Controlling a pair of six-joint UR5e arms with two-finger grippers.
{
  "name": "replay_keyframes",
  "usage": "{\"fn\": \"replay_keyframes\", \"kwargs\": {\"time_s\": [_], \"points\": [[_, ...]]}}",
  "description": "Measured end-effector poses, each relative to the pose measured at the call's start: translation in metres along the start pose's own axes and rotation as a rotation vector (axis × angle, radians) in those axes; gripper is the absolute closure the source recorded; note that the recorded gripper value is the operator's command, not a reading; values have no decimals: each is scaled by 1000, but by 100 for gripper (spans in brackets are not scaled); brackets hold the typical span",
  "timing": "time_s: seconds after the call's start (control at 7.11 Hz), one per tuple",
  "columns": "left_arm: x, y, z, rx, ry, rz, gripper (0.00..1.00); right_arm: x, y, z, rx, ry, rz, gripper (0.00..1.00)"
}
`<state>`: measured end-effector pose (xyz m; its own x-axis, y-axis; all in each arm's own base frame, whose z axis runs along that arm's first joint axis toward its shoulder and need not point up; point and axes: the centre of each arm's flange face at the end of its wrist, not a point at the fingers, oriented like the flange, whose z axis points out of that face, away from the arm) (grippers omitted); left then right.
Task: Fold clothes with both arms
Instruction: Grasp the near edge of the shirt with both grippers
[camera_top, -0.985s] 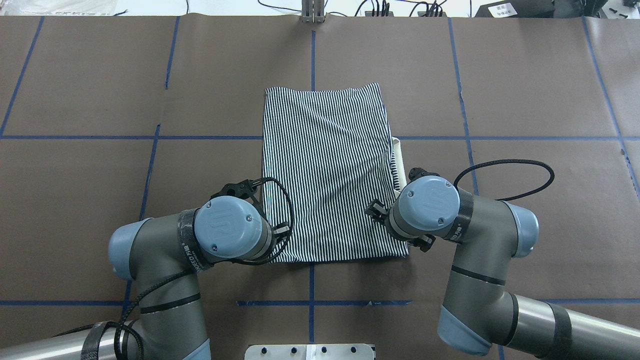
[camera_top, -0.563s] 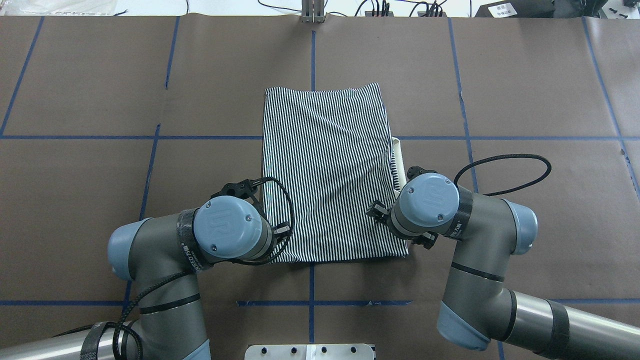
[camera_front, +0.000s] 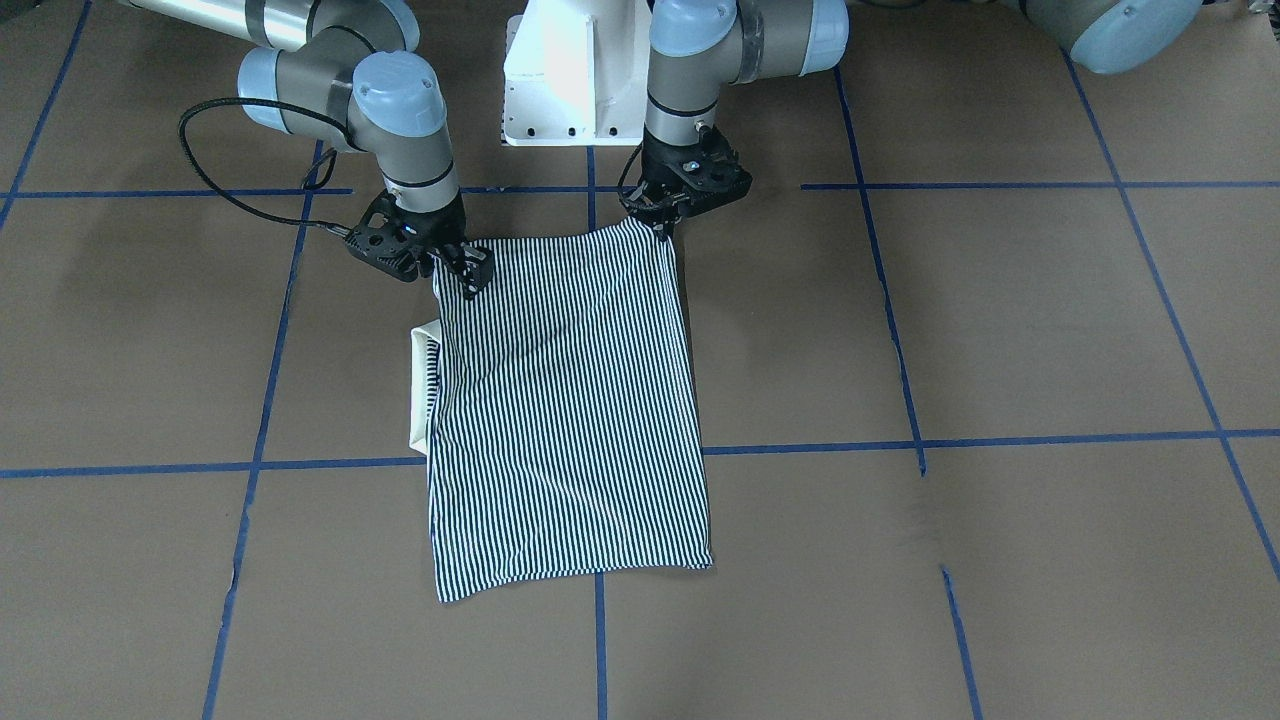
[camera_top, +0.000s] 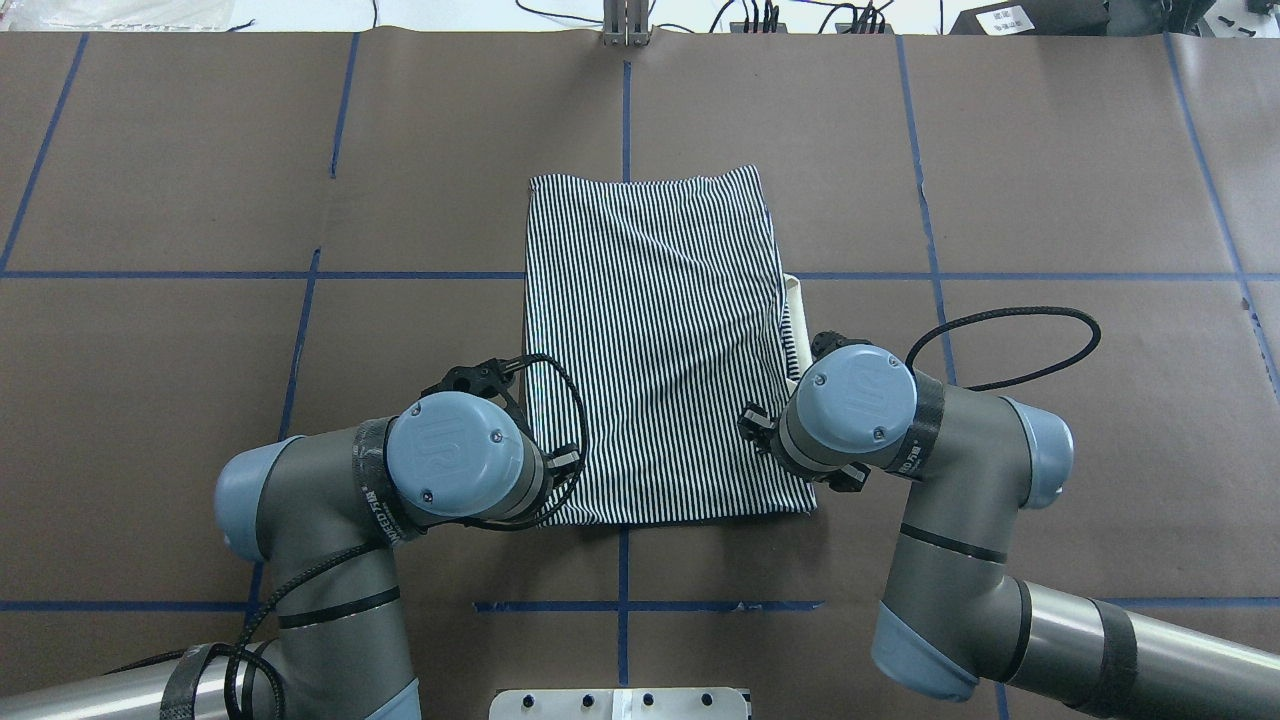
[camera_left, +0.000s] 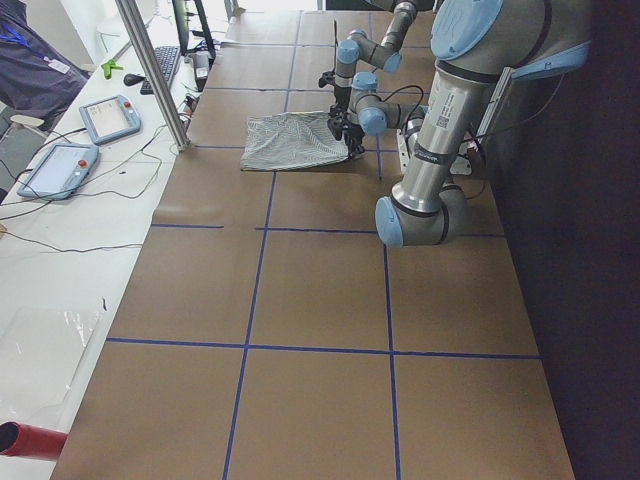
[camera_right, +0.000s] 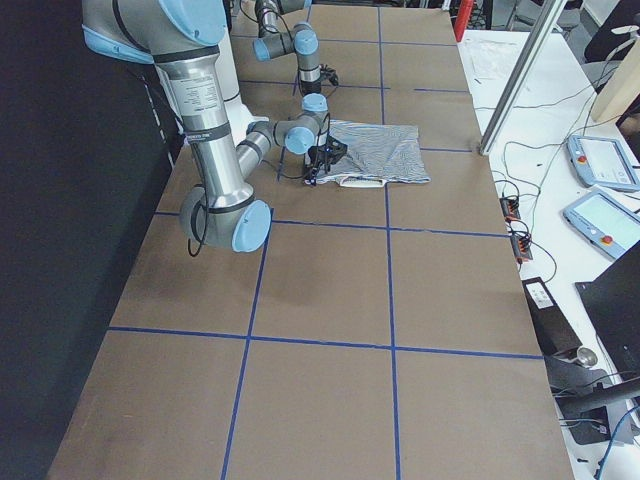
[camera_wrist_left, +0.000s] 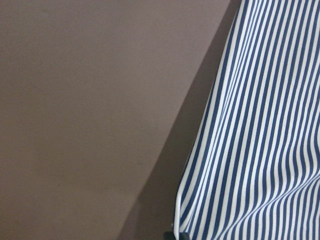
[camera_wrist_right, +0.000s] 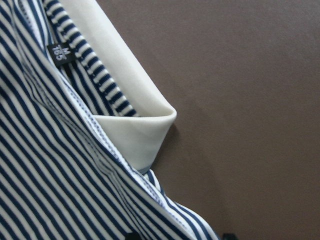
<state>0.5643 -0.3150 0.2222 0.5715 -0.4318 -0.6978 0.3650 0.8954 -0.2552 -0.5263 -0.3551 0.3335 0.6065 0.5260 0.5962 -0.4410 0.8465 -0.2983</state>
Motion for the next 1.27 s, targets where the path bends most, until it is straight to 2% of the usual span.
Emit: {"fn": "replay_keyframes", "kwargs": {"time_s": [0.28, 0.7, 1.27], "points": [[1, 0, -2, -1, 4, 0, 100, -1, 1, -1, 0, -3, -1, 100], [2, 1, -3, 0, 7, 2, 100, -1, 1, -2, -2, -4, -3, 100], [-7, 12, -18, -18, 32, 18, 100, -2, 4, -19, -9, -39, -21, 100]]}}
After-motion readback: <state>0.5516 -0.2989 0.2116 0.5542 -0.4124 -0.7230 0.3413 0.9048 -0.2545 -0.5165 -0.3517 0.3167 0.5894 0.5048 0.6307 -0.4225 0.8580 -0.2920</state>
